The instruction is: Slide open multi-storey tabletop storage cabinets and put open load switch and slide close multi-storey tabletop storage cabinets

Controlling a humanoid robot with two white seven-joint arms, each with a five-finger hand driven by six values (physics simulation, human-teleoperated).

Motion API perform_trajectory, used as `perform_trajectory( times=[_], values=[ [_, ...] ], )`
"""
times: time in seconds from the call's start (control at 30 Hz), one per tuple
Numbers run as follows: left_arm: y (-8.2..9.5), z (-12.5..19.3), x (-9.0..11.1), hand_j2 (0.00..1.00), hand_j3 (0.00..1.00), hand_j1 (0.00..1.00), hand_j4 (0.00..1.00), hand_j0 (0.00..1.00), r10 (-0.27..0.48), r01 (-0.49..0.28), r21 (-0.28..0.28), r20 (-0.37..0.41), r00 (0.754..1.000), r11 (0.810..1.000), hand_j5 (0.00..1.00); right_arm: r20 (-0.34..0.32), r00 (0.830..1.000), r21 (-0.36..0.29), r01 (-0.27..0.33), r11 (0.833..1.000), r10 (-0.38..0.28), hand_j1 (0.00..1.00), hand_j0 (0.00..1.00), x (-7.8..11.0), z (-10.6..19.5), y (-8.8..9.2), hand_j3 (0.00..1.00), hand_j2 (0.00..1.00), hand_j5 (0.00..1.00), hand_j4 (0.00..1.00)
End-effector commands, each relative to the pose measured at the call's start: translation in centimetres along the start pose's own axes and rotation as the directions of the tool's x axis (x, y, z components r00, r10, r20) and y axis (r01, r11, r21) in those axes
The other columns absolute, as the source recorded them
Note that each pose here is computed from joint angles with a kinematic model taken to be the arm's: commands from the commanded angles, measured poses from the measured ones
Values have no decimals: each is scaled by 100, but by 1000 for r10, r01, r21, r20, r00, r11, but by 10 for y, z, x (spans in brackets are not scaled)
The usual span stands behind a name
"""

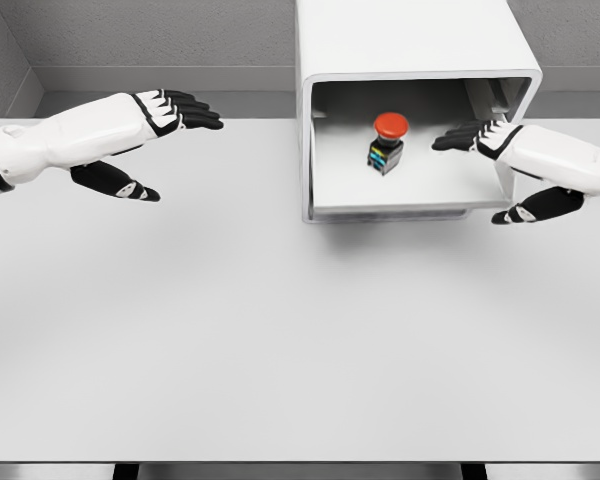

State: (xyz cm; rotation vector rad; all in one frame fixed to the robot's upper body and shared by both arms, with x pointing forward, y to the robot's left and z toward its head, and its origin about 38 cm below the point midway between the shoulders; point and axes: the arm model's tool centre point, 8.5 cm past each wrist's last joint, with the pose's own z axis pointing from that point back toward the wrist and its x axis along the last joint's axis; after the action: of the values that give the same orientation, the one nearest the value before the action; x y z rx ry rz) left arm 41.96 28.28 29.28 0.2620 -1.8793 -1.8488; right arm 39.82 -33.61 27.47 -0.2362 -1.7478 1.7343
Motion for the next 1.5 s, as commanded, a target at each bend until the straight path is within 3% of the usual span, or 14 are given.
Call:
perform_trajectory(
  times=[0.0, 0.4, 0.53, 0.7, 0.87, 0.97, 1.07, 1.2, 1.33, 1.4, 1.47],
  values=[
    [1, 1, -1, 100, 100, 100, 100, 100, 4, -4, 5, -5, 1000, 1000, 100, 2, 1000, -11, 19, 1000, -19, 100, 100, -5, -8, 3, 100, 100, 100, 100],
    [-1, 2, -3, 100, 100, 100, 100, 100, 8, -8, 1, -12, 1000, 1000, 100, -32, 997, -11, 64, 998, -65, 100, 100, -34, -38, 20, 100, 100, 100, 100],
    [-7, 5, -8, 100, 100, 100, 100, 100, 20, -20, -8, -29, 999, 1000, 100, -37, 998, -7, 57, 998, -58, 100, 100, -37, -41, 15, 100, 100, 100, 100],
    [-8, 6, -9, 100, 100, 100, 100, 100, 21, -22, -10, -32, 999, 1000, 100, -86, 995, -28, 58, 998, -60, 100, 100, -57, -46, 10, 100, 100, 100, 100],
    [-12, 8, -11, 100, 100, 100, 100, 100, 30, -31, -14, -41, 999, 999, 100, -86, 994, -31, 61, 998, -64, 100, 100, -59, -52, 11, 100, 100, 100, 100],
    [-12, 8, -11, 100, 100, 100, 100, 100, 31, -31, -14, -41, 999, 999, 100, -36, 998, -24, 47, 999, -48, 100, 100, -42, -54, 7, 100, 100, 100, 100],
    [-14, 8, -11, 100, 100, 100, 100, 100, 34, -35, -16, -42, 999, 999, 100, 28, 1000, -6, 9, 1000, -9, 100, 100, -11, -38, -3, 100, 100, 100, 100],
    [-15, 7, -11, 100, 100, 100, 100, 100, 37, -37, -18, -39, 999, 999, 100, 39, 999, 32, -39, 999, 38, 100, 100, 19, 4, -13, 100, 100, 100, 100],
    [-22, 8, -11, 100, 100, 100, 100, 100, 50, -51, -24, -43, 998, 998, 100, -77, 997, 113, -24, 993, 33, 100, 100, 10, 51, 0, 100, 100, 100, 100],
    [-29, 13, -15, 100, 100, 100, 100, 100, 64, -66, -31, -62, 996, 997, 100, -184, 981, 150, -30, 988, 58, 100, 100, 5, 95, -6, 100, 100, 100, 100],
    [-39, 18, -22, 100, 100, 100, 100, 100, 83, -87, -40, -89, 993, 995, 100, -223, 973, 174, -17, 985, 56, 100, 100, 3, 111, -2, 100, 100, 100, 100]
  ],
)
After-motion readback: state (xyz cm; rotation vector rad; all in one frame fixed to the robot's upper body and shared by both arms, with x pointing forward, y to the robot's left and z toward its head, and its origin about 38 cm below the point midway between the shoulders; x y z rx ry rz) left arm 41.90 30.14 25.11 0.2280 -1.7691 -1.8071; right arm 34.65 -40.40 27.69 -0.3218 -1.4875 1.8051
